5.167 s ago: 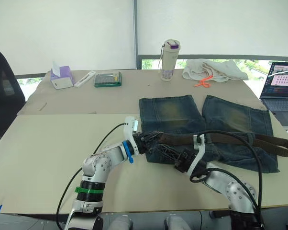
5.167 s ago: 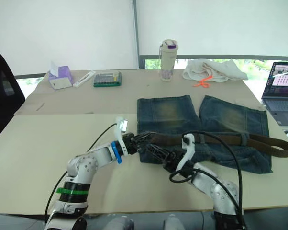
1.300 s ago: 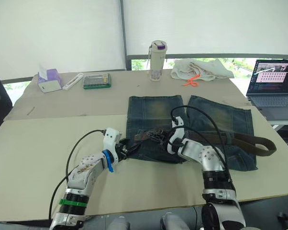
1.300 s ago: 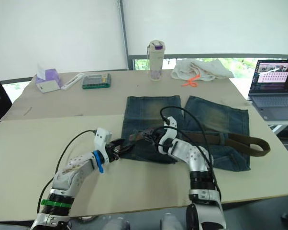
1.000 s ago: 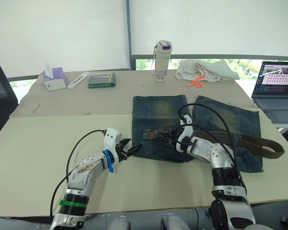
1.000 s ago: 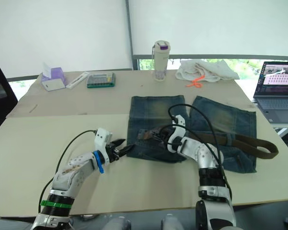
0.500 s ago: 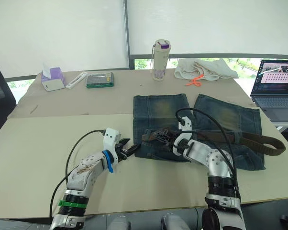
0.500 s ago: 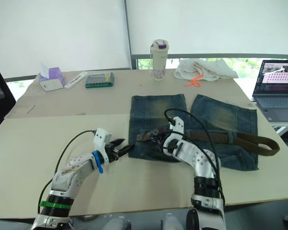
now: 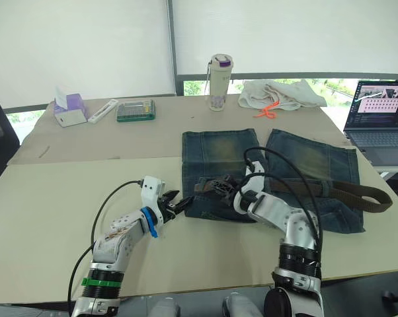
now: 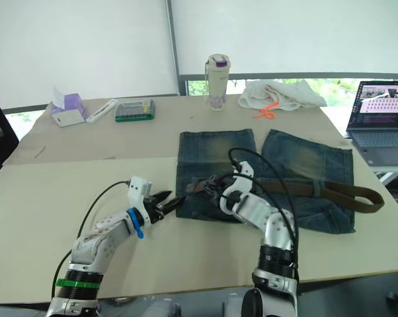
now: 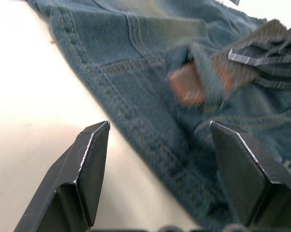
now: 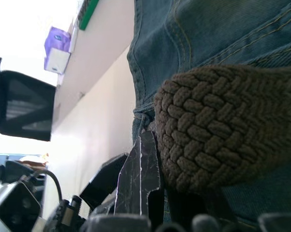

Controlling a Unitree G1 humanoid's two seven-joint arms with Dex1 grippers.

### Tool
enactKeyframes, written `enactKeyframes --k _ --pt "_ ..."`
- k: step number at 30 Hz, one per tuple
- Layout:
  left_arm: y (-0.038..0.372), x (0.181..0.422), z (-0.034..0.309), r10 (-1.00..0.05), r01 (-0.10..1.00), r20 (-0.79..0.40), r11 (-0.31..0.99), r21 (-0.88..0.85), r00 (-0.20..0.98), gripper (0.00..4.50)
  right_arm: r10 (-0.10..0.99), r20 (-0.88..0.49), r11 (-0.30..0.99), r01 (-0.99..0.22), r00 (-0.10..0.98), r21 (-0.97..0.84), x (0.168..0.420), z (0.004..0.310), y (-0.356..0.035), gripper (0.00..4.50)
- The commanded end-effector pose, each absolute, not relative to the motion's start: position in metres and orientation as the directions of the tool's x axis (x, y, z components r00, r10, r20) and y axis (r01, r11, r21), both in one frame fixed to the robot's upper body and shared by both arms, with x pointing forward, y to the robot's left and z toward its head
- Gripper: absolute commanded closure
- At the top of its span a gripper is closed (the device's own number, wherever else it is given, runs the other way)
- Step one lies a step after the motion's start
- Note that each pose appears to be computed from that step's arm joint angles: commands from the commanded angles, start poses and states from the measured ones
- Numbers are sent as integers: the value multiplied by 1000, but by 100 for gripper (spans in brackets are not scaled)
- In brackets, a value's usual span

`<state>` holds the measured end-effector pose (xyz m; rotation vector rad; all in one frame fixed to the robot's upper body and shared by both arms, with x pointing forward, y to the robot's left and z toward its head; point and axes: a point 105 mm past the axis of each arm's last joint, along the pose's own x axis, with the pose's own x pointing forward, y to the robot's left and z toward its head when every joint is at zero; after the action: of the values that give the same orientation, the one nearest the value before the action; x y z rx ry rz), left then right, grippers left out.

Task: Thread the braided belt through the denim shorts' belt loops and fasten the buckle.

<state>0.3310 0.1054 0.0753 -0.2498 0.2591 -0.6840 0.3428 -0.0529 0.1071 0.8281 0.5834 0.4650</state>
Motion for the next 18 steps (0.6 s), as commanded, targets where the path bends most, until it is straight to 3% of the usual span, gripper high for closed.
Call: enactKeyframes --k 1,4,9,12,18 --pt "107 331 89 -637 575 -90 741 -349 766 102 595 -234 603 -235 769 763 346 105 -42 450" --pt "110 331 88 -618 542 -79 737 -403 782 102 617 -148 511 -250 773 822 350 105 -35 450" --pt "114 332 87 -598 509 -71 733 -452 798 102 639 -79 509 -344 765 790 351 106 -28 450" --pt "115 336 89 -585 479 -52 708 -519 809 102 677 48 384 -408 735 828 347 122 -22 450" --pt "109 337 98 -599 463 4 614 -640 800 102 705 94 331 -444 703 833 341 122 -20 450"
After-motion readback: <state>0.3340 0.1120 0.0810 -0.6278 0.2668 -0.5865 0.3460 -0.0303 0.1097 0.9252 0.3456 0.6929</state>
